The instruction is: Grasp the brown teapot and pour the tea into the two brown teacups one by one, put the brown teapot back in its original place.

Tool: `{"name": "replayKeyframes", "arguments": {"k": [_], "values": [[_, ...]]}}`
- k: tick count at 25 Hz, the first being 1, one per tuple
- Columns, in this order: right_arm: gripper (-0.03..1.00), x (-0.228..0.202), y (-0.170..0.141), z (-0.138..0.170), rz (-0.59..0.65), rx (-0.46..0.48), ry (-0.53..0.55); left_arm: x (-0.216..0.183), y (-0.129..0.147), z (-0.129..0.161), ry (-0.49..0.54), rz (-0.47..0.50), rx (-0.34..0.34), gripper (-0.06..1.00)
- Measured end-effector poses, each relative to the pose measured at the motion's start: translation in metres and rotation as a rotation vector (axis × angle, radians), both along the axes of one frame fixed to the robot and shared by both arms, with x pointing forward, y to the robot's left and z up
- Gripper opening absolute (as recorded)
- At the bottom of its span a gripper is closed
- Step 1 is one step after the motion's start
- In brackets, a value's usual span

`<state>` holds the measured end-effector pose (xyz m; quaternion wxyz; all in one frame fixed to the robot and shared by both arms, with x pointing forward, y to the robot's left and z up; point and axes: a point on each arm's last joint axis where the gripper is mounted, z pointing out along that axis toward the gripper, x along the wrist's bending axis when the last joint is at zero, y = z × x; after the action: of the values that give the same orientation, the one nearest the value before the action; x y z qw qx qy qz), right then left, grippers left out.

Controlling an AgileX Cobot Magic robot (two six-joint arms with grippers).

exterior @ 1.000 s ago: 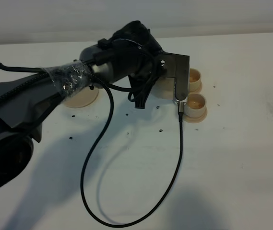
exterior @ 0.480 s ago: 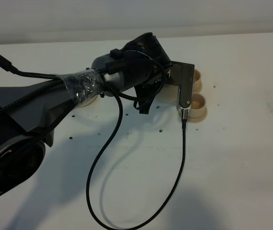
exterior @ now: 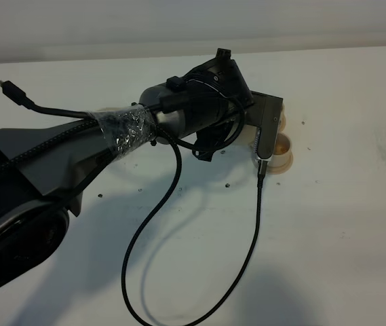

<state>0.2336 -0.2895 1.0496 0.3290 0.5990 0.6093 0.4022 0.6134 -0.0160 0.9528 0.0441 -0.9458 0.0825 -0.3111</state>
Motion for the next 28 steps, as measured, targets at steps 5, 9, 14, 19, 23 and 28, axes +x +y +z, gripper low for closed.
{"name": "replayKeyframes", "arguments": {"k": [5,9,14,19,23,28], "values": [[0.47,0.0,0.0,0.0,0.0,0.0,0.0,-0.0017,-0.0003,0.0018,-0.026,-0.015,0.058,0.11],[0.47,0.0,0.0,0.0,0.0,0.0,0.0,-0.0028,-0.0019,0.0036,-0.054,-0.034,0.095,0.11],[0.47,0.0,0.0,0.0,0.0,0.0,0.0,-0.0054,-0.0056,0.0049,-0.073,-0.054,0.113,0.11],[0.47,0.0,0.0,0.0,0.0,0.0,0.0,-0.0061,-0.0065,0.0051,-0.076,-0.062,0.12,0.11],[0.47,0.0,0.0,0.0,0.0,0.0,0.0,-0.0082,-0.0092,0.0055,-0.081,-0.09,0.139,0.11],[0.47,0.0,0.0,0.0,0.0,0.0,0.0,-0.0088,-0.0097,0.0056,-0.08,-0.117,0.164,0.11]]}}
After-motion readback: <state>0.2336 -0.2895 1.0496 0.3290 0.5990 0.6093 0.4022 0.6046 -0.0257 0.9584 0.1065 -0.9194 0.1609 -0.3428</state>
